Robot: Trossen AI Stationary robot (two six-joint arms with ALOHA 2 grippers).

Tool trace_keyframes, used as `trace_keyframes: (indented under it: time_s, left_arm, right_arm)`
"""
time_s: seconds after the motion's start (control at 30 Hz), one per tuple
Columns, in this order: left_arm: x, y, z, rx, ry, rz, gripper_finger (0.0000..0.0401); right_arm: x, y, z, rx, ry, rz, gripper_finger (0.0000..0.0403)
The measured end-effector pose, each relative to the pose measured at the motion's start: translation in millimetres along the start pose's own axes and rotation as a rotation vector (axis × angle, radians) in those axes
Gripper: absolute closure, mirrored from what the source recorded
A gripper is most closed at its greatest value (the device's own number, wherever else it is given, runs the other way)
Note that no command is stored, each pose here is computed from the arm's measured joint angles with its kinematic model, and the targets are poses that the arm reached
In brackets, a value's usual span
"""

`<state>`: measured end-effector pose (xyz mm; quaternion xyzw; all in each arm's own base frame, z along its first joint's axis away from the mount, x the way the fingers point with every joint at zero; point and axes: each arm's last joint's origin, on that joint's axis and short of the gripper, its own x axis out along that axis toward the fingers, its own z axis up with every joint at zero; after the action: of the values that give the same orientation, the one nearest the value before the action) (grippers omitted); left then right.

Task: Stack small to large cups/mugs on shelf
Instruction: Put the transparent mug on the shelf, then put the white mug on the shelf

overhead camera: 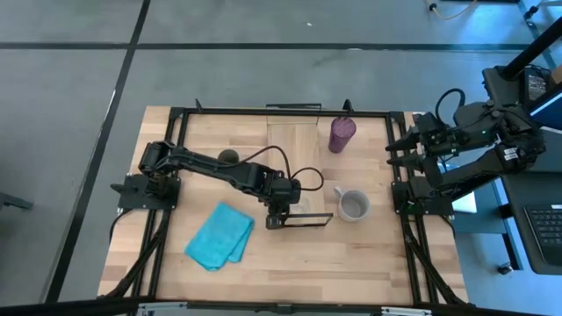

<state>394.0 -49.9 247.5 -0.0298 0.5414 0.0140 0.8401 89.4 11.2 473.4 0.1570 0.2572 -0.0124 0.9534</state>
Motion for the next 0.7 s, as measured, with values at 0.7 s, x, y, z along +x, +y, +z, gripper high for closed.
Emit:
trace_keyframes:
  time_s: [0.7]
  left_arm:
    - [-45.3, 5.8, -7.2, -0.046, -0.04, 0.05, 0.0334]
  right_arm:
    - [0.8, -1.5, -1.1, -0.024, 0.007, -0.041, 0.0202]
